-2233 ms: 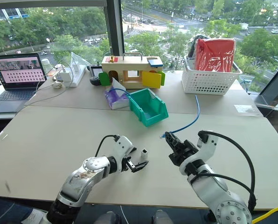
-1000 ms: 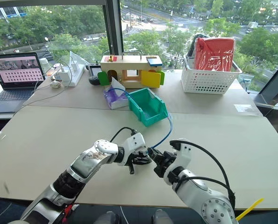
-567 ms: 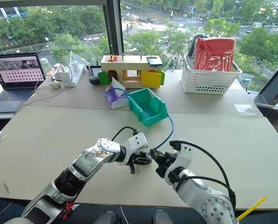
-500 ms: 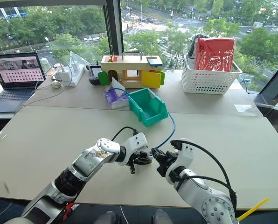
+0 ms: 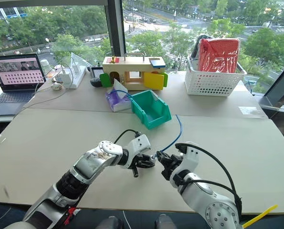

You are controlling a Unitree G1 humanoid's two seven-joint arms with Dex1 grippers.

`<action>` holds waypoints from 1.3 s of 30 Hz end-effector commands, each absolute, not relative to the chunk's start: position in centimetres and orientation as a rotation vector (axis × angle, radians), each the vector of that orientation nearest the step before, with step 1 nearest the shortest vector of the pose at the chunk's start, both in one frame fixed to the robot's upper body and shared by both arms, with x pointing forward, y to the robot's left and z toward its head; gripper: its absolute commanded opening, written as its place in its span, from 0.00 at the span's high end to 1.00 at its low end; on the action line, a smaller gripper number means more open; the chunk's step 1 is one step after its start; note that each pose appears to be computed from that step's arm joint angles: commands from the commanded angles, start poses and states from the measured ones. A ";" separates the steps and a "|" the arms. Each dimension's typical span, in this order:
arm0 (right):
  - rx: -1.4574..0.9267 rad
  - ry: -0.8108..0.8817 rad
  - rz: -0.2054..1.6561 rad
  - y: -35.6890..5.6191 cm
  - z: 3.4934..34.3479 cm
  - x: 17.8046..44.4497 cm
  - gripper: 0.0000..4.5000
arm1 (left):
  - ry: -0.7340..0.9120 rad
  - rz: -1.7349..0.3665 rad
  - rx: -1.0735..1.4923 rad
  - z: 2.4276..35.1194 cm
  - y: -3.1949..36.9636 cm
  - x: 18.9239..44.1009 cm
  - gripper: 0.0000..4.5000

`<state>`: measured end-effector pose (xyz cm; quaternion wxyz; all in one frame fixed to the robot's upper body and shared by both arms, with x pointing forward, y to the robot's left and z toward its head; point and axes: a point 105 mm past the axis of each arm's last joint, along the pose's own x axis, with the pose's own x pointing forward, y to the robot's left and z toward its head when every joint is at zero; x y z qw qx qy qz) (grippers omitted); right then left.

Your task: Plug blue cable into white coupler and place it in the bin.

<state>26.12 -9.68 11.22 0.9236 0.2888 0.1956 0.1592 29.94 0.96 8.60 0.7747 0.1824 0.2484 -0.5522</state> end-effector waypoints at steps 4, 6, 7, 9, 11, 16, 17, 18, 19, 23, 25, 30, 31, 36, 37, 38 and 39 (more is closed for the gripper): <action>0.557 0.410 0.312 -10.1 11.1 26.1 1.00 | 0.505 -1.202 0.402 9.8 0.7 30.0 0.86; 0.484 0.423 0.323 -9.9 11.0 26.0 1.00 | 0.506 -1.212 0.408 10.0 0.6 29.9 0.86; 0.445 0.428 0.329 -9.9 10.9 26.0 1.00 | 0.507 -1.216 0.412 10.1 0.6 29.8 0.86; 0.353 0.443 0.349 -9.8 10.7 26.0 1.00 | 0.505 -1.221 0.414 10.7 0.4 29.9 0.86; 0.299 0.453 0.360 -9.7 10.5 25.9 1.00 | 0.506 -1.224 0.411 11.1 0.2 29.9 0.86; 0.215 0.473 0.382 -9.3 10.1 25.7 1.00 | 0.527 -1.222 0.388 11.6 -0.1 29.7 0.86; 0.210 0.477 0.382 -9.3 10.0 25.6 1.00 | 0.528 -1.215 0.380 11.7 -0.2 29.8 0.86; 0.219 0.483 0.379 -9.3 9.8 25.5 1.00 | 0.531 -1.203 0.362 11.9 -0.3 29.9 0.86; 0.226 0.487 0.377 -9.3 9.7 25.4 1.00 | 0.533 -1.194 0.350 12.0 -0.4 30.0 0.86; 0.206 0.533 0.379 -9.4 8.6 24.9 1.00 | 0.528 -1.167 0.311 12.6 -0.9 30.3 0.86; 0.190 0.546 0.387 -9.3 8.3 24.7 1.00 | 0.522 -1.157 0.305 12.9 -1.1 30.4 0.86; 0.179 0.584 0.423 -8.7 7.6 24.0 1.00 | 0.525 -1.161 0.300 12.9 -1.4 30.0 0.86; 0.175 0.590 0.428 -8.7 7.5 23.9 1.00 | 0.526 -1.161 0.300 12.9 -1.4 29.9 0.86; 0.125 0.621 0.475 -8.3 7.2 23.3 1.00 | 0.527 -1.170 0.297 12.9 -1.8 29.5 0.86; 0.123 0.625 0.477 -8.3 7.1 23.2 1.00 | 0.523 -1.172 0.293 13.0 -1.9 29.5 0.86; 0.123 0.634 0.481 -8.2 6.9 23.1 1.00 | 0.521 -1.176 0.290 13.1 -2.1 29.4 0.86; 0.124 0.643 0.485 -8.1 6.7 23.0 1.00 | 0.519 -1.181 0.287 13.2 -2.2 29.3 0.86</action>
